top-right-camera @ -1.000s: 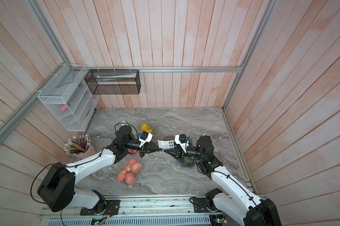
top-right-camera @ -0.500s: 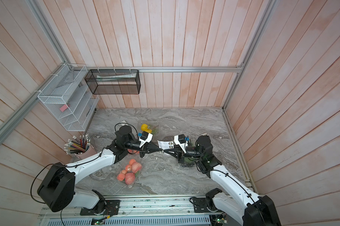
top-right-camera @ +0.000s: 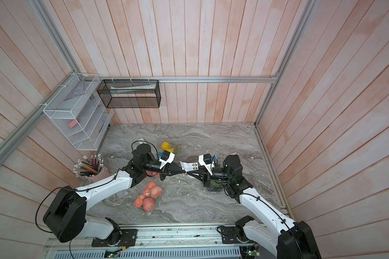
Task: Label fruit boxes
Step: Adjust the label sticker.
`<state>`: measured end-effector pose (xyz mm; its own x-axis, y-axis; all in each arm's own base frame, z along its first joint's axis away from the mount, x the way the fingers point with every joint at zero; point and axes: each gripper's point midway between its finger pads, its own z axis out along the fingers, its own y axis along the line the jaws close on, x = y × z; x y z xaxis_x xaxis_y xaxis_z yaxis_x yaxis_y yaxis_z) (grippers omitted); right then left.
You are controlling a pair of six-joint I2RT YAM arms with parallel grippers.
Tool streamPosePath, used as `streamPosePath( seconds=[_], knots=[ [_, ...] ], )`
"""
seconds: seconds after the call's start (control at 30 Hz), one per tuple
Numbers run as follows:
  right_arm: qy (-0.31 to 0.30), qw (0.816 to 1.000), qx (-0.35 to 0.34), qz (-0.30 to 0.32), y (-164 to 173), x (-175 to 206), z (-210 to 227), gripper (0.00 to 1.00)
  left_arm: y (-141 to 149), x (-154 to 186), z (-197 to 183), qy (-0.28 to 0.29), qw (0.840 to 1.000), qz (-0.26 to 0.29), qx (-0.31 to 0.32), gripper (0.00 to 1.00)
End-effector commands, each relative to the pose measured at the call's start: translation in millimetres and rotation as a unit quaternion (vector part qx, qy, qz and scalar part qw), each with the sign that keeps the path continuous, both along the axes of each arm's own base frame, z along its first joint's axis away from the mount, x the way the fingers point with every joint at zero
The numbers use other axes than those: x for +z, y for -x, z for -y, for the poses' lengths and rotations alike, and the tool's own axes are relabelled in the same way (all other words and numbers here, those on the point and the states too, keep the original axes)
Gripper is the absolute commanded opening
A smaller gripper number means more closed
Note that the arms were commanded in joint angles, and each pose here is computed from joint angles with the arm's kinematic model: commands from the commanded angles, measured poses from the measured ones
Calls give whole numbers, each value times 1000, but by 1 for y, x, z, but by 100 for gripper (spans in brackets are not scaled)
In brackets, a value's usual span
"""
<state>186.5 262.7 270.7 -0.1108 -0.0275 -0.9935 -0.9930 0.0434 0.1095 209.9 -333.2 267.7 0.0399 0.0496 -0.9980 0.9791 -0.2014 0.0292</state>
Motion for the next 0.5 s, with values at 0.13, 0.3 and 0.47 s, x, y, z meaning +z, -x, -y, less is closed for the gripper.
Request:
streamPosePath(
  seconds=[0.13, 0.3, 0.47],
  knots=[
    [3, 999, -30, 9, -11, -3, 1, 0, 11, 10, 4, 16, 999, 19, -32, 0],
    [5, 998, -58, 22, -18, -2, 3, 0, 12, 11, 4, 17, 999, 19, -35, 0],
    [1, 998, -50, 26, -14, 1, 4, 0, 12, 11, 5, 17, 999, 20, -34, 0]
  ],
)
